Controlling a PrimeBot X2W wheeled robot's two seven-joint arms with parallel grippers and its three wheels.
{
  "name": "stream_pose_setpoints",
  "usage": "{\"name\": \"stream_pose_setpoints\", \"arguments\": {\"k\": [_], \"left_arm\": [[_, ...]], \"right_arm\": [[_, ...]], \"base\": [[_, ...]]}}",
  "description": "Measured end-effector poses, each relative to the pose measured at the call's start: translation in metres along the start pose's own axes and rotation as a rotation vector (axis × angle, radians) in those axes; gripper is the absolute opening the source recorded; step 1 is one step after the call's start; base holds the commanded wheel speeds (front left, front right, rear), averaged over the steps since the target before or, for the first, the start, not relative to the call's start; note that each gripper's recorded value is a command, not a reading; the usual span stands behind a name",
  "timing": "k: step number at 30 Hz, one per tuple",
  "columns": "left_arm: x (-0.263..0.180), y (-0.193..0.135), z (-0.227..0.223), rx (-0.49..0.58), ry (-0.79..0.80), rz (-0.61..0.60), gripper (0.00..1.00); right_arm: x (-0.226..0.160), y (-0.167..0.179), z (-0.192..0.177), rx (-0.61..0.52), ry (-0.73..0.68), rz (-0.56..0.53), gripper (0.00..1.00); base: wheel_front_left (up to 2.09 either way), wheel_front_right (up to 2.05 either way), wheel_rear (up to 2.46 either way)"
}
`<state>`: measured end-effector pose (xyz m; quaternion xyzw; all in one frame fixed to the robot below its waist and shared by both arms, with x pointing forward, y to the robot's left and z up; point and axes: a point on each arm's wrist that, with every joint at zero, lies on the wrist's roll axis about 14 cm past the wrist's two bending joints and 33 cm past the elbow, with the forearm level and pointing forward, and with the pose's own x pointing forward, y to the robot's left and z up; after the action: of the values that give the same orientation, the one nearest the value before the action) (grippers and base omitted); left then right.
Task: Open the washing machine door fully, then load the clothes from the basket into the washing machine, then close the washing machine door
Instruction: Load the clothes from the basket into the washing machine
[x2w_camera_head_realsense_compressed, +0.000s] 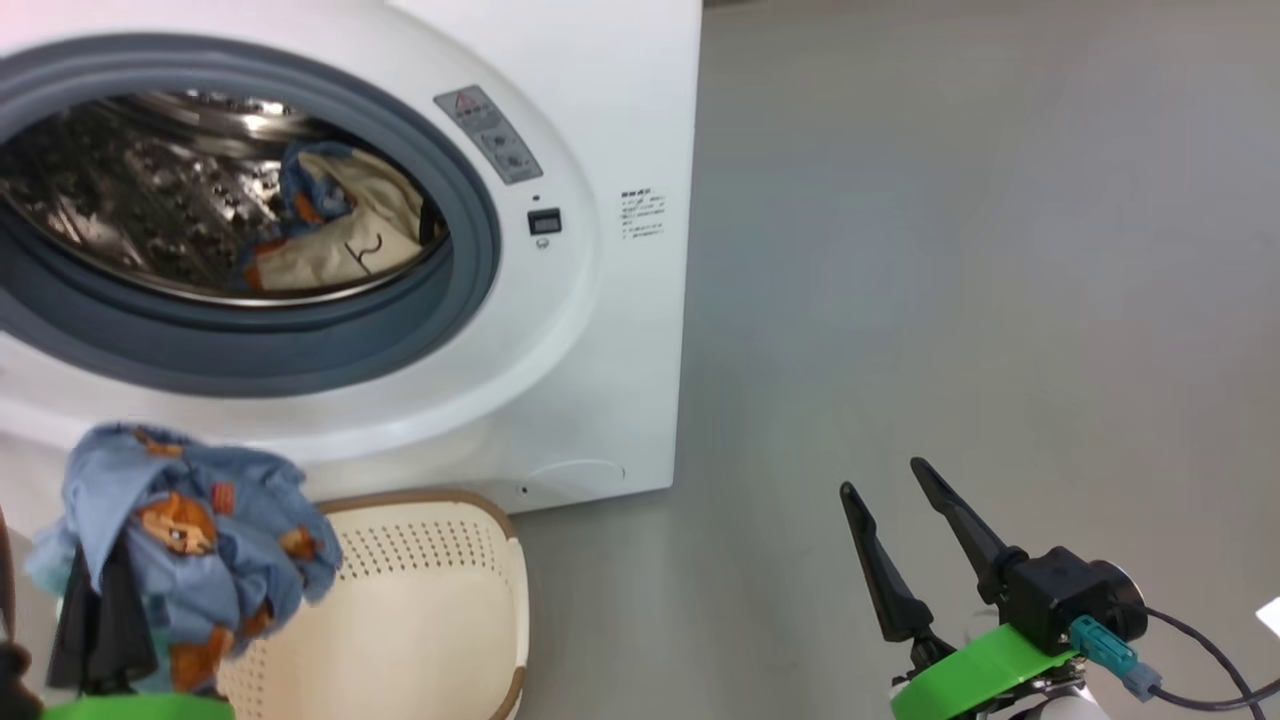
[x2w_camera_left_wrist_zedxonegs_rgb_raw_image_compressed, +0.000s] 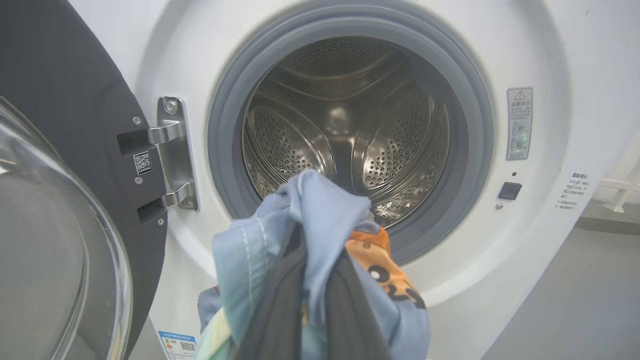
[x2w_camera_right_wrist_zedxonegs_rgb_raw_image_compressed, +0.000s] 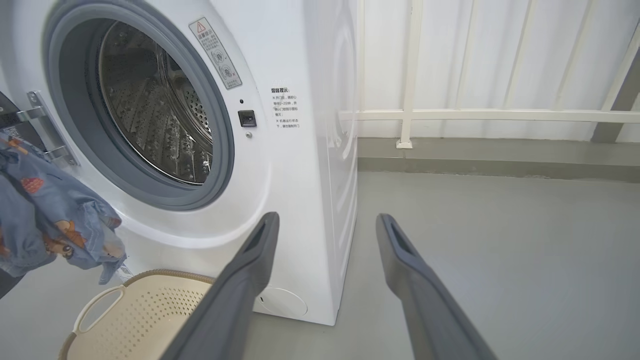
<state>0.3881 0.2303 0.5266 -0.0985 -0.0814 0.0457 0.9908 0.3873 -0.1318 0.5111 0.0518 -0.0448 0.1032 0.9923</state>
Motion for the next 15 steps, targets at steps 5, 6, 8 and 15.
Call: {"name": "stream_pose_setpoints", "arguments": {"k": [5, 6, 8, 15], "left_arm": [[-0.017, 0.001, 0.001, 0.020, 0.008, 0.011, 0.00], [-0.021, 0.001, 0.000, 0.021, 0.012, 0.010, 0.00], [-0.028, 0.001, -0.002, 0.023, 0.023, 0.010, 0.00], [-0.038, 0.001, 0.002, 0.021, 0.018, 0.015, 0.00]], "right_arm": [[-0.008, -0.003, 0.014, -0.015, -0.037, -0.013, 1.00], [-0.010, -0.004, 0.017, -0.017, -0.046, -0.017, 1.00], [-0.012, -0.006, 0.022, -0.021, -0.061, -0.024, 1.00], [-0.024, -0.009, 0.022, -0.022, -0.057, -0.043, 1.00]], "base": [[0.00, 0.00, 0.00], [0.00, 0.00, 0.00], [0.00, 0.00, 0.00], [0.00, 0.00, 0.00]]}}
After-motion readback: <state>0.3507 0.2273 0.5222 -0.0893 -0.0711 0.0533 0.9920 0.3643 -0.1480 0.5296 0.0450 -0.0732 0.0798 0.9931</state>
